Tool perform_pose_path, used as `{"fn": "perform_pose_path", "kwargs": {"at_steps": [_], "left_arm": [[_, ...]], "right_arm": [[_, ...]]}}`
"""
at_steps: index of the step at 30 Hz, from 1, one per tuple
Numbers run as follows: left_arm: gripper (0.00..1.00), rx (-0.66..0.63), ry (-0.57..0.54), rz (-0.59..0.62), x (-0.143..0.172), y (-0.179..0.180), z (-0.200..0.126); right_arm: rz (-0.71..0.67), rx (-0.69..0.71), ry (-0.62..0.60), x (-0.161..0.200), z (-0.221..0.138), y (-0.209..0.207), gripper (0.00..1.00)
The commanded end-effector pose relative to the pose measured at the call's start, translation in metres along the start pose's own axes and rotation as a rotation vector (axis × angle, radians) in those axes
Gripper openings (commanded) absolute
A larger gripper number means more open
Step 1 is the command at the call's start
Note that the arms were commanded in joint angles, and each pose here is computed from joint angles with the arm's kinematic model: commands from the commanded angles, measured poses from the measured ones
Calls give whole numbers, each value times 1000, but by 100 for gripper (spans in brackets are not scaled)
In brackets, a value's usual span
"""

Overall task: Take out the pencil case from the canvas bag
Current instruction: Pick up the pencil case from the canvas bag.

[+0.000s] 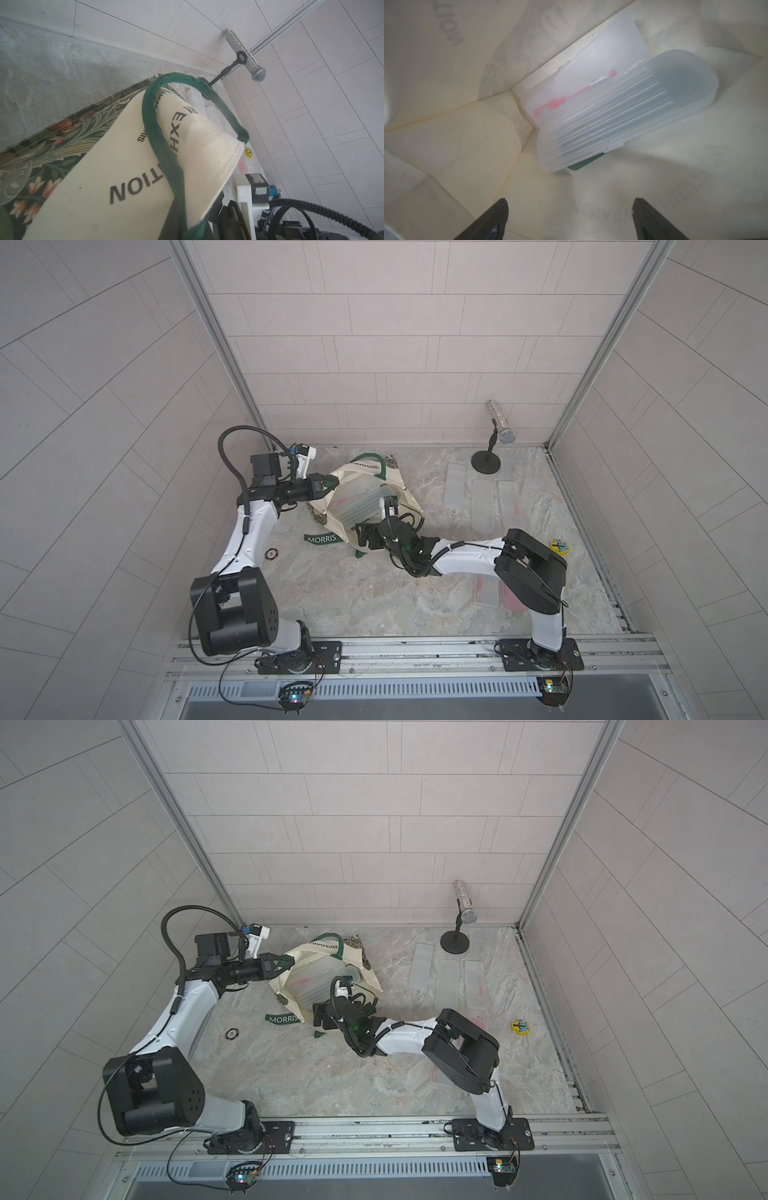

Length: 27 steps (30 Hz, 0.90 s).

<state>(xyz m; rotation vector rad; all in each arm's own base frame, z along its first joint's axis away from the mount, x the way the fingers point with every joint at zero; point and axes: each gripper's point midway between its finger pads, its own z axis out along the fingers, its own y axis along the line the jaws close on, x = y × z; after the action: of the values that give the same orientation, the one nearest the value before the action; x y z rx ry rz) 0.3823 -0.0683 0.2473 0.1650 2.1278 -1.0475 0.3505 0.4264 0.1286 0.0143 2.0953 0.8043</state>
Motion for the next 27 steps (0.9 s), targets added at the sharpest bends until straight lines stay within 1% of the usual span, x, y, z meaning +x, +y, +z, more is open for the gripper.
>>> {"fn": "perform_pose_path", "kwargs": {"at_steps": [1,4,7,10,15,17,21,22,24,26,27], "left_arm": [[0,42,-19,61,-4,-14,-7],[0,84,-7,65,-2,-22,-8],[0,111,-6,68,-2,-28,-9],[0,94,-5,73,-1,-24,-8],[0,97,1,88,1,-24,-8],[0,110,6,87,3,-25,-7],[0,131,12,86,5,-26,-6],[0,134,13,91,6,-26,-6],[0,136,15,96,7,-26,-6],[0,145,17,98,8,-27,-6],[0,149,16,100,8,-28,-6]], "right_arm": [[150,1,-33,-7,14,2,94],[256,-3,-39,-3,26,1,91],[350,11,4,7,43,0,91],[409,-5,32,15,55,8,88],[511,-2,13,20,67,1,86],[552,-23,9,19,76,2,83],[589,-46,14,15,93,3,81],[596,-70,17,12,98,6,80],[612,-98,48,11,108,10,75],[626,-128,34,7,110,11,71],[628,-131,29,6,110,11,70]]}}
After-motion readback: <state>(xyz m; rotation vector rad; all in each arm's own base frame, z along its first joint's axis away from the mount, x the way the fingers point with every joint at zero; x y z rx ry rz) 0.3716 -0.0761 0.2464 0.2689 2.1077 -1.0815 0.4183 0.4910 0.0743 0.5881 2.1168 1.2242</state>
